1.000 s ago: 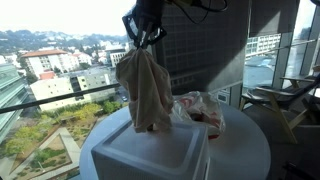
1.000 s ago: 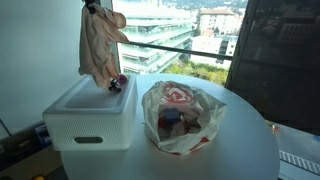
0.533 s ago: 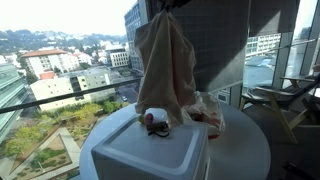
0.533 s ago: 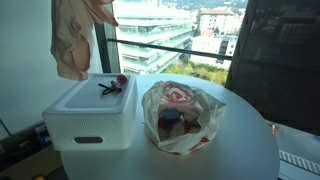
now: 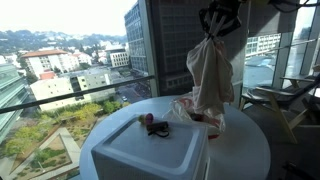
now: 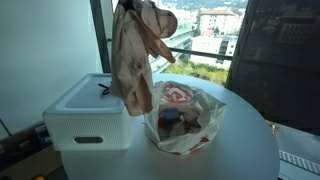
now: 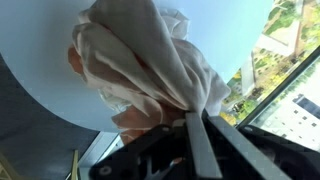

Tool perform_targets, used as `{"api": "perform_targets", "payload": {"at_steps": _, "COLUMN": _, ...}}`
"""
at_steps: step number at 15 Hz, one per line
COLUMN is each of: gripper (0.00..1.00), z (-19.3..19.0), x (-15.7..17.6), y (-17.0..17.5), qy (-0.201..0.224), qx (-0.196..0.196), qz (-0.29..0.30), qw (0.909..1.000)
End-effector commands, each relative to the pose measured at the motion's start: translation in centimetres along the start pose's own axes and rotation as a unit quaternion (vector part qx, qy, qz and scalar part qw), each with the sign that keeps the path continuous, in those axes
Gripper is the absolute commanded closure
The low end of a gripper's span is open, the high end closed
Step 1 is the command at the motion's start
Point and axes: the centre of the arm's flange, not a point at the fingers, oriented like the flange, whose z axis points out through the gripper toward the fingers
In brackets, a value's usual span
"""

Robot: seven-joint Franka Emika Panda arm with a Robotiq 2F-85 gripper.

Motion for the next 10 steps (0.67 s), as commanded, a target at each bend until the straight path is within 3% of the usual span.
{"api": "perform_targets", "payload": {"at_steps": 1, "gripper": 0.96, "z": 7.4, "x": 3.4, "y": 0.2, "qy": 0.012, "qx": -0.026, "qz": 0.015, "qw": 0.9995}}
{"api": "perform_targets", "payload": {"at_steps": 5, "gripper": 0.96, "z": 14.6, "x": 4.6, "y": 0.9, "qy": 0.016, "qx": -0.051, "qz": 0.009, "qw": 0.9985}}
{"api": "perform_targets", "payload": {"at_steps": 10, "gripper": 0.97, "z": 18.1, "x": 6.1, "y": 1.7, "qy": 0.068, "qx": -0.067, "qz": 0.005, "qw": 0.9954}}
